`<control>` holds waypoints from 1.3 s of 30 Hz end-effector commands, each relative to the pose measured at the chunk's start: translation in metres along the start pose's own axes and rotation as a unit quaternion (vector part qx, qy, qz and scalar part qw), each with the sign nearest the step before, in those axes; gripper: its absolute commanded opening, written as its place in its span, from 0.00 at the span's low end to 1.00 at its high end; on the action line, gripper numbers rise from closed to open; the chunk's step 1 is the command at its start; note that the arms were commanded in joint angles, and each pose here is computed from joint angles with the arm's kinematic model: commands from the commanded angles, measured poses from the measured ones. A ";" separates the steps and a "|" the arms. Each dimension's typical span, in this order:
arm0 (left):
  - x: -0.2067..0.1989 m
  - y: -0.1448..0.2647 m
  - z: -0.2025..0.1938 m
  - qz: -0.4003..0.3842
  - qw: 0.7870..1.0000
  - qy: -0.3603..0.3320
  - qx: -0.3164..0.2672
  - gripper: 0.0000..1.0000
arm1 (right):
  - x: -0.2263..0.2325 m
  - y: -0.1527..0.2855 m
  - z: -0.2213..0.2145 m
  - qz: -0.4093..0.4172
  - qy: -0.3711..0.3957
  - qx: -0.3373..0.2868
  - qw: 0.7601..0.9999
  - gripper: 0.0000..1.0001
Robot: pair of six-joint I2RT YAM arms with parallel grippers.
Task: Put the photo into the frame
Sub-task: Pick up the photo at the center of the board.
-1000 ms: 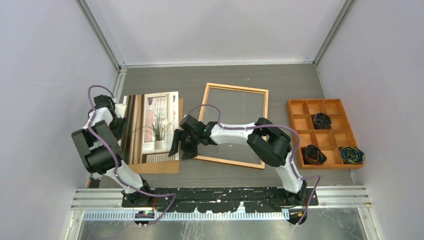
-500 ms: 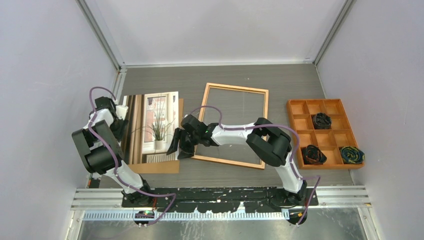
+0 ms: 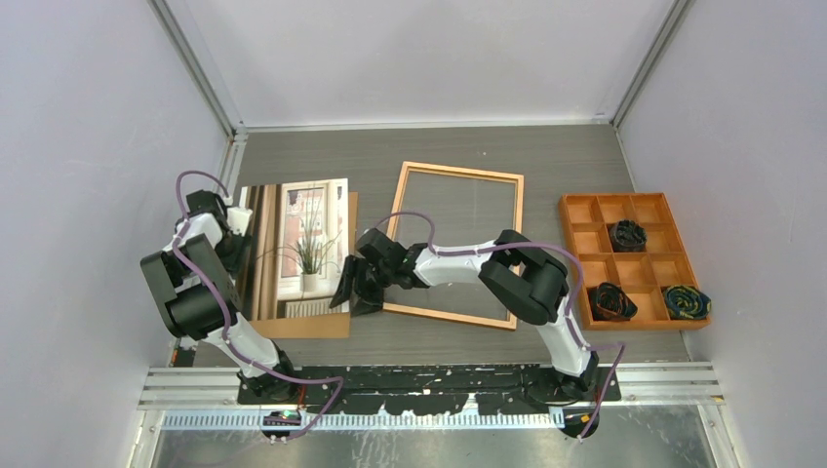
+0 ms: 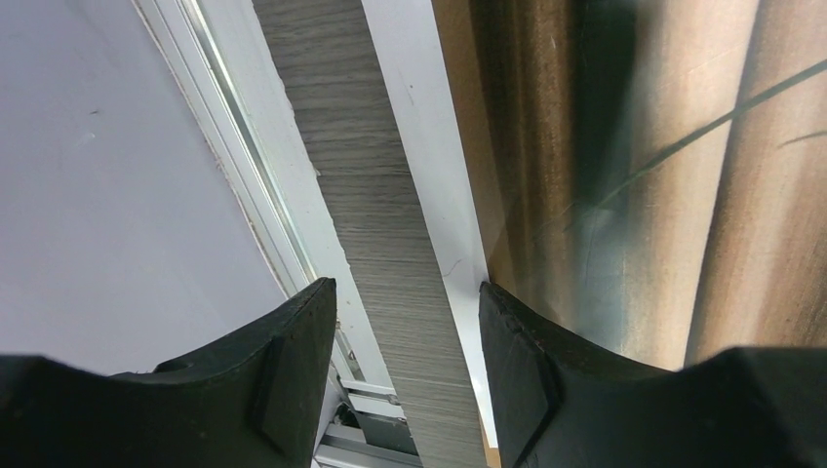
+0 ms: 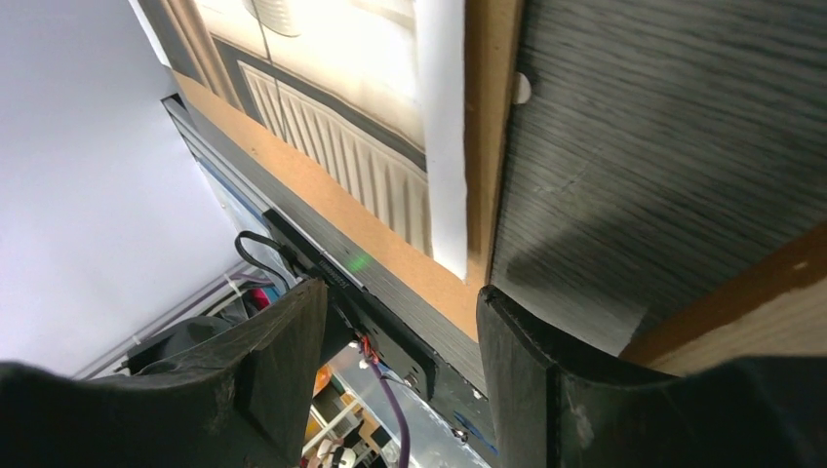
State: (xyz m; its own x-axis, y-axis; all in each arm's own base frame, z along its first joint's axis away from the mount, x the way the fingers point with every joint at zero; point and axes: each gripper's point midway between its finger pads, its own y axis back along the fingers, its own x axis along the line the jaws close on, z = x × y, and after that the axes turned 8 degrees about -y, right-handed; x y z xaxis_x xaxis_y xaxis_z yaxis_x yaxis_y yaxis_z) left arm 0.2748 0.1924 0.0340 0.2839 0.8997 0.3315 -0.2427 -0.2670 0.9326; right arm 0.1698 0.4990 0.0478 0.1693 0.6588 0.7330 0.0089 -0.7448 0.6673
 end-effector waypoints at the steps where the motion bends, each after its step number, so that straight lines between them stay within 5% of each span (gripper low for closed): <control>1: 0.007 0.008 0.006 0.015 1.000 0.000 -0.024 0.57 | 0.013 0.008 -0.006 0.025 0.003 0.008 1.000 0.62; 26: 0.004 0.013 0.007 0.009 0.999 -0.003 -0.035 0.56 | 0.039 0.003 0.011 0.053 0.037 -0.023 0.998 0.51; 39: -0.002 0.011 0.008 -0.005 0.999 -0.013 -0.038 0.56 | 0.085 0.013 0.021 0.171 0.039 -0.037 0.984 0.56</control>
State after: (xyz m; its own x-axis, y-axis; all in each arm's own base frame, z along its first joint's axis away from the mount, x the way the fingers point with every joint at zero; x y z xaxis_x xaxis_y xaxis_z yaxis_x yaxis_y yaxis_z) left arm 0.2751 0.1863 0.0367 0.2995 0.8993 0.3186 -0.2685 -0.2410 0.9327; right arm 0.1929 0.5286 0.0843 0.1045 0.5036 0.8576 -0.0691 -0.8566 0.5114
